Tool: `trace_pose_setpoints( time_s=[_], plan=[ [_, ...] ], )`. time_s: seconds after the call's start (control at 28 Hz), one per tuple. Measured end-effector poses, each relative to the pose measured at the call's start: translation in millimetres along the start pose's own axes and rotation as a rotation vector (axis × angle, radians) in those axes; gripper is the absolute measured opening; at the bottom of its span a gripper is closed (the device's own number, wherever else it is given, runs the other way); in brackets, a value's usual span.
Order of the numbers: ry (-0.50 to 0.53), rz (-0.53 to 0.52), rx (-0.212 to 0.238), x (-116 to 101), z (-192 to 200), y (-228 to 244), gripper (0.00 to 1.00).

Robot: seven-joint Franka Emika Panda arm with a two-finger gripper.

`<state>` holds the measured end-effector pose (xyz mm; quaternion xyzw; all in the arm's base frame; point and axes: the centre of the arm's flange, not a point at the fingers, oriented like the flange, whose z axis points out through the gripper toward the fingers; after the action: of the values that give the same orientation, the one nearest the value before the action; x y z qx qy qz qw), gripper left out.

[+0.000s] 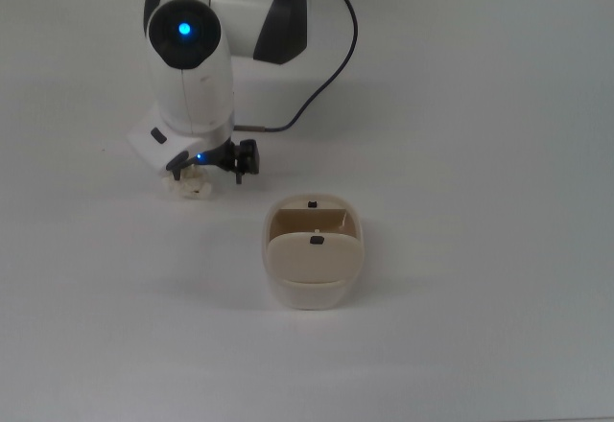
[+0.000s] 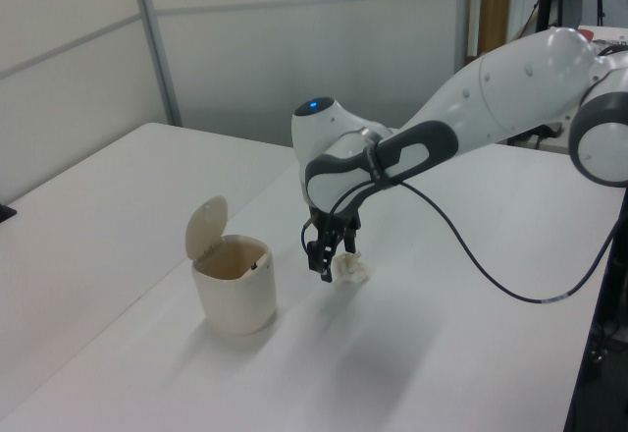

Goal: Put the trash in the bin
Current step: 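Close the gripper on the paper ball and lift it, then carry the paper ball over the open cream bin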

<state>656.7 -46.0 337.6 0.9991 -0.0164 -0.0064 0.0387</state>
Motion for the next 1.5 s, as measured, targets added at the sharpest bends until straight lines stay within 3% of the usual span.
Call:
trace_pose_setpoints(
  time_s=[0.25, 0.32, 0.39, 0.57, 0.61, 0.79, 0.89, 1.11, 1.29, 1.5],
  plan=[
    [0.013, 0.025, -0.004, 4.7, 20.1, 16.1, 1.00],
    [0.015, 0.032, -0.004, 4.9, 19.2, 20.8, 0.92],
    [0.016, 0.035, -0.005, 4.9, 18.9, 23.4, 0.92],
    [0.016, 0.039, -0.006, 4.7, 19.0, 28.5, 0.73],
    [0.015, 0.038, -0.007, 4.6, 19.1, 29.5, 0.63],
    [0.029, 0.041, -0.007, 6.0, 11.7, 32.4, 0.47],
    [0.069, 0.042, -0.007, 9.6, -11.6, 33.2, 0.39],
    [0.183, 0.022, 0.006, 12.5, -82.8, 19.3, 0.36],
    [0.270, -0.040, 0.031, 13.9, -134.8, -22.0, 0.35],
    [0.373, -0.088, 0.064, 20.7, -160.1, -72.1, 0.35]
  ],
)
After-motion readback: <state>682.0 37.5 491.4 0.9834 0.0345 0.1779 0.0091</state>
